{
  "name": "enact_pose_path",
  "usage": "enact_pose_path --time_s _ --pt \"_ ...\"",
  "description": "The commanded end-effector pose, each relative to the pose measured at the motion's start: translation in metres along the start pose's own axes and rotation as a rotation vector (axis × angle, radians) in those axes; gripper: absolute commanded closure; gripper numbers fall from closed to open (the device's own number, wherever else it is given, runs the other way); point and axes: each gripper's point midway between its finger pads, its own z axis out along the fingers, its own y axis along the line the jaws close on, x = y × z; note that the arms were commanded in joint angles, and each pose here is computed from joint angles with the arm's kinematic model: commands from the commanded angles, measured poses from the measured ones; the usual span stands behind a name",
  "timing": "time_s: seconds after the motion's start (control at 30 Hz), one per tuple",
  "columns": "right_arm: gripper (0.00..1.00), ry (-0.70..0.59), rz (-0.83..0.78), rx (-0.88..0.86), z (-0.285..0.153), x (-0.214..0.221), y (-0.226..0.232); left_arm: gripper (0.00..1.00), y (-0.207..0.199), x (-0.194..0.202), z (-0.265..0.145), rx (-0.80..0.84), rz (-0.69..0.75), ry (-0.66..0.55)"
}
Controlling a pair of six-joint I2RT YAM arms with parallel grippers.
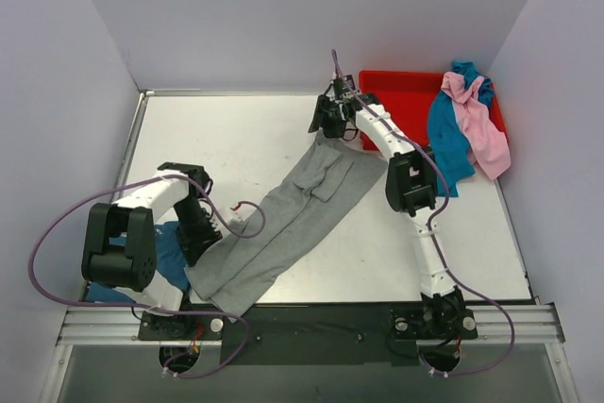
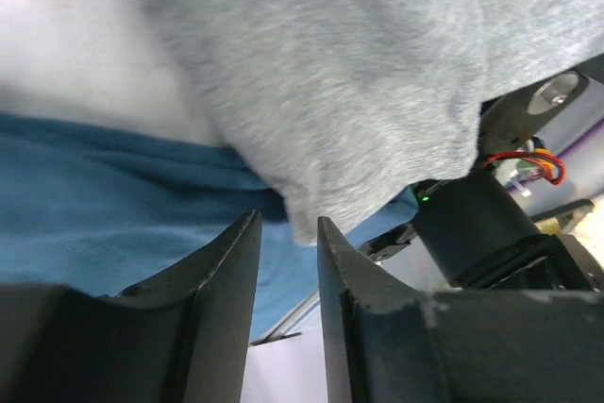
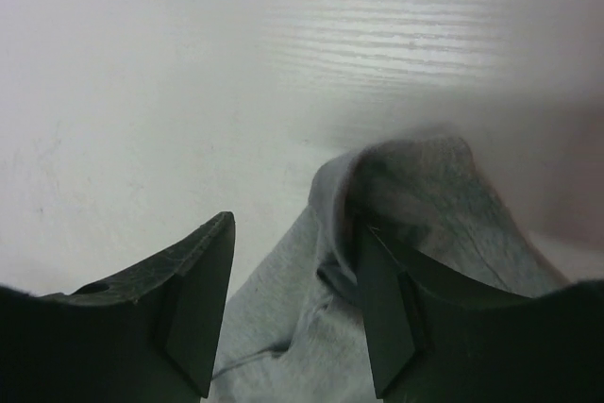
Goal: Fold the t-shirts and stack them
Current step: Rotate the tshirt 45 degrees
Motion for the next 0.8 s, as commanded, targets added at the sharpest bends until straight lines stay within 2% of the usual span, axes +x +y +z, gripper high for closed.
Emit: enact_pose_path --time_s 0.0,0.13,0.17,0.2,0.23,0.27,0.43,0.57,0.73,0.77 --pt "0.50 -0.190 -0.156 -0.083 -0.113 -0.056 0.056 0.54 0.032 -0.019 -0.041 -0.147 0.036 -0.044" --pt "0.46 -0.168 -0.185 0.016 -0.156 -0.037 0.026 0.50 0.061 -0.062 -0.082 -0.220 -0.002 -0.177" --pt "0.46 -0.174 -0.167 0.051 -0.163 -0.037 0.012 0.50 0.066 -0.080 -0.098 -0.233 -0.016 -0.246" --pt "0.46 -0.136 -0.146 0.084 -0.165 -0.019 -0.005 0.50 0.073 -0.091 -0.099 -0.224 -0.031 -0.273" --pt "0.47 -0.136 -0.100 0.123 -0.169 -0.018 -0.023 0.50 0.079 -0.109 -0.114 -0.242 -0.062 -0.340" --pt "0.52 -0.094 -0.065 0.159 -0.167 0.001 -0.043 0.50 0.092 -0.125 -0.117 -0.261 -0.078 -0.373" --pt "0.66 -0.040 0.108 0.333 -0.168 0.035 -0.124 0.67 0.119 -0.225 -0.166 -0.311 -0.186 -0.611" --pt "0.68 -0.026 0.214 0.355 -0.153 0.049 -0.153 0.69 0.138 -0.308 -0.170 -0.319 -0.224 -0.738" --pt "0.69 -0.033 0.369 0.359 -0.136 0.054 -0.175 0.69 0.141 -0.386 -0.177 -0.420 -0.189 -0.828" --pt "0.69 -0.021 0.384 0.368 -0.133 0.059 -0.178 0.69 0.138 -0.403 -0.163 -0.417 -0.178 -0.821"
